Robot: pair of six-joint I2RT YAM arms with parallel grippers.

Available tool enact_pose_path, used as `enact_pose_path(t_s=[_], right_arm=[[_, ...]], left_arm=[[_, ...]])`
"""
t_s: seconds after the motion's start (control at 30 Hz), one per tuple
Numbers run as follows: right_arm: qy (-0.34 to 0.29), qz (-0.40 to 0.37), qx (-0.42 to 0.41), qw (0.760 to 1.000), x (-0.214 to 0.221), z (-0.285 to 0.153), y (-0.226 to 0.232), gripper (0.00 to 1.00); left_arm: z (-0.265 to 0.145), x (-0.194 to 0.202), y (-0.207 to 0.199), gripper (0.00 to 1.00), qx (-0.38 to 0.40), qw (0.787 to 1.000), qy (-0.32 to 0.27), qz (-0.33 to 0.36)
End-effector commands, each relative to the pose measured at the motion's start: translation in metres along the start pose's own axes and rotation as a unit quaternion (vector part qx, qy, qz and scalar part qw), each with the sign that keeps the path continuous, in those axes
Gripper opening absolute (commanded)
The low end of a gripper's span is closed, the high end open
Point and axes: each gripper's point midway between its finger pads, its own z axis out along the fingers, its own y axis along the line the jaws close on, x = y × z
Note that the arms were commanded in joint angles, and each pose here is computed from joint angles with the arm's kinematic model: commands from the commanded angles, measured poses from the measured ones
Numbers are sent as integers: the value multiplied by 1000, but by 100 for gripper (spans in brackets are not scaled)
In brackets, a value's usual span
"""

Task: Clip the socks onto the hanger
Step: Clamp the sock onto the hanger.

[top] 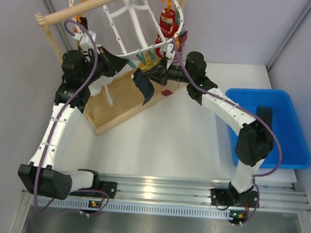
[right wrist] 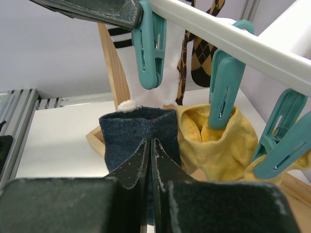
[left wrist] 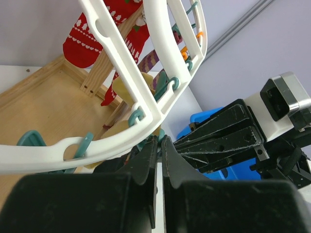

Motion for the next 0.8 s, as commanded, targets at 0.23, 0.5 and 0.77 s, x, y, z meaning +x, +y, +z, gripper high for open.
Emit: enact_pose_path(t_s=[0.23, 0.5, 0.77], right_arm=[[-51, -50, -13, 997, -44, 19, 8, 0], [-54, -51, -15, 997, -48, 23, 7, 0], [-51, -45, -14, 998, -43, 26, 4, 0]], left_arm=[[1, -1, 5, 0, -10, 1000, 2, -6], [3, 0, 6, 0, -7, 1000, 5, -7], [2, 0, 5, 0, -6, 1000, 6, -8]])
